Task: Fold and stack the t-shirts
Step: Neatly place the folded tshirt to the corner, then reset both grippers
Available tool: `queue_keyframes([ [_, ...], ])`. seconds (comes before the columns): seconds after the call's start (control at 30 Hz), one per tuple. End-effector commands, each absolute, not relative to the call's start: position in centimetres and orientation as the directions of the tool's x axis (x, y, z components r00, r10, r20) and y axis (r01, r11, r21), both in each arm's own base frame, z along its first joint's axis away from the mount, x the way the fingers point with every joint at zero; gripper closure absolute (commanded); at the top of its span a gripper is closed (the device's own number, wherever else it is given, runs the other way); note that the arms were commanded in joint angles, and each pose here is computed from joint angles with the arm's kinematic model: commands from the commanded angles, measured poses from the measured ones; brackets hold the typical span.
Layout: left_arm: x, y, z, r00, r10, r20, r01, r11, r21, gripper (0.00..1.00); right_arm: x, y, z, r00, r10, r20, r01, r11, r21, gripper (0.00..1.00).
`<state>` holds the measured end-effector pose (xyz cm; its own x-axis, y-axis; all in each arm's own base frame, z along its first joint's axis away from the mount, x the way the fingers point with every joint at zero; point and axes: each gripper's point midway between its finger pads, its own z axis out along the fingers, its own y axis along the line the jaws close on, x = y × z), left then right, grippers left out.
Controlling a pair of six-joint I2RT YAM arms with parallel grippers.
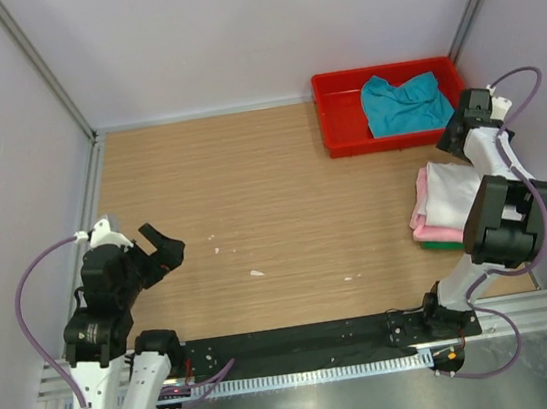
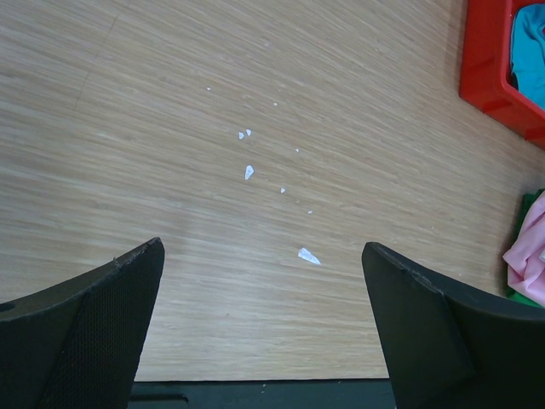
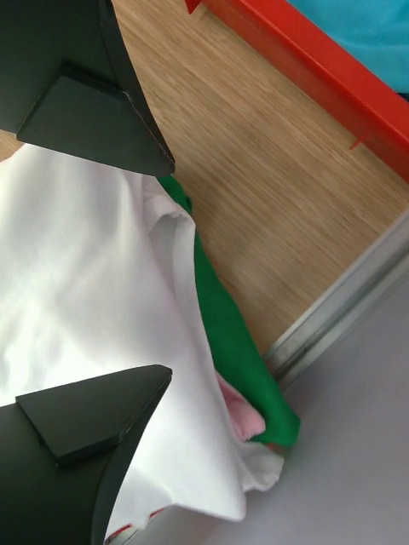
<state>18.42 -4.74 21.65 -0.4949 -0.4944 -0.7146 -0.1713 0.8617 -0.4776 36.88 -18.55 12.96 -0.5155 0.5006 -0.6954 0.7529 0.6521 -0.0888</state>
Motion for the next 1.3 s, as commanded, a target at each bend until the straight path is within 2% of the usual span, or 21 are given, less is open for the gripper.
queue_keyframes([
  [0.0,18.9,-4.9,22.2,-0.475,-0.501,-0.723,-0.159,0.858,-0.489,0.00,38.2,-18.9,12.0,-0.540,0.487,-0.687,0.718,0.692,-0.074,0.00],
  [0.13,18.9,-4.8,21.9,-0.482,-0.502,-0.718,-0.168,0.858,-0.486,0.00,38.8,-19.1,10.5,-0.538,0.516,-0.667,0.712,0.701,-0.033,0.00],
  [0.43,19.1,-4.9,21.6,-0.502,-0.499,-0.706,-0.180,0.859,-0.479,0.00,41.2,-19.3,11.4,-0.521,0.476,-0.709,0.662,0.749,0.016,0.00],
  [0.57,19.1,-4.9,21.6,-0.498,-0.500,-0.708,-0.178,0.859,-0.481,0.00,41.8,-18.6,13.4,-0.502,0.465,-0.729,0.629,0.775,0.062,0.00],
  [0.67,19.1,-4.8,21.6,-0.494,-0.500,-0.711,-0.177,0.859,-0.481,0.00,41.7,-17.4,17.6,-0.446,0.435,-0.782,0.580,0.806,0.117,0.00],
  [0.77,19.0,-4.8,21.8,-0.489,-0.500,-0.715,-0.175,0.859,-0.481,0.00,40.2,-15.8,24.1,-0.333,0.401,-0.853,0.526,0.830,0.185,0.00],
  [0.8,19.0,-4.8,21.8,-0.489,-0.498,-0.717,-0.170,0.860,-0.481,0.00,39.0,-14.4,28.2,-0.249,0.392,-0.886,0.477,0.846,0.241,0.00],
  [0.93,18.8,-4.8,22.2,-0.474,-0.498,-0.726,-0.156,0.859,-0.488,0.00,34.6,-10.0,34.0,-0.100,0.449,-0.888,0.348,0.852,0.391,0.00],
  [1.03,18.6,-4.9,22.7,-0.454,-0.499,-0.738,-0.134,0.857,-0.497,0.00,30.5,-6.2,35.9,-0.075,0.498,-0.864,0.251,0.848,0.467,0.00],
  [1.27,17.6,-4.7,24.2,-0.374,-0.520,-0.768,-0.098,0.845,-0.525,0.00,22.7,-2.3,35.2,-0.105,0.496,-0.862,0.259,0.851,0.457,0.00],
])
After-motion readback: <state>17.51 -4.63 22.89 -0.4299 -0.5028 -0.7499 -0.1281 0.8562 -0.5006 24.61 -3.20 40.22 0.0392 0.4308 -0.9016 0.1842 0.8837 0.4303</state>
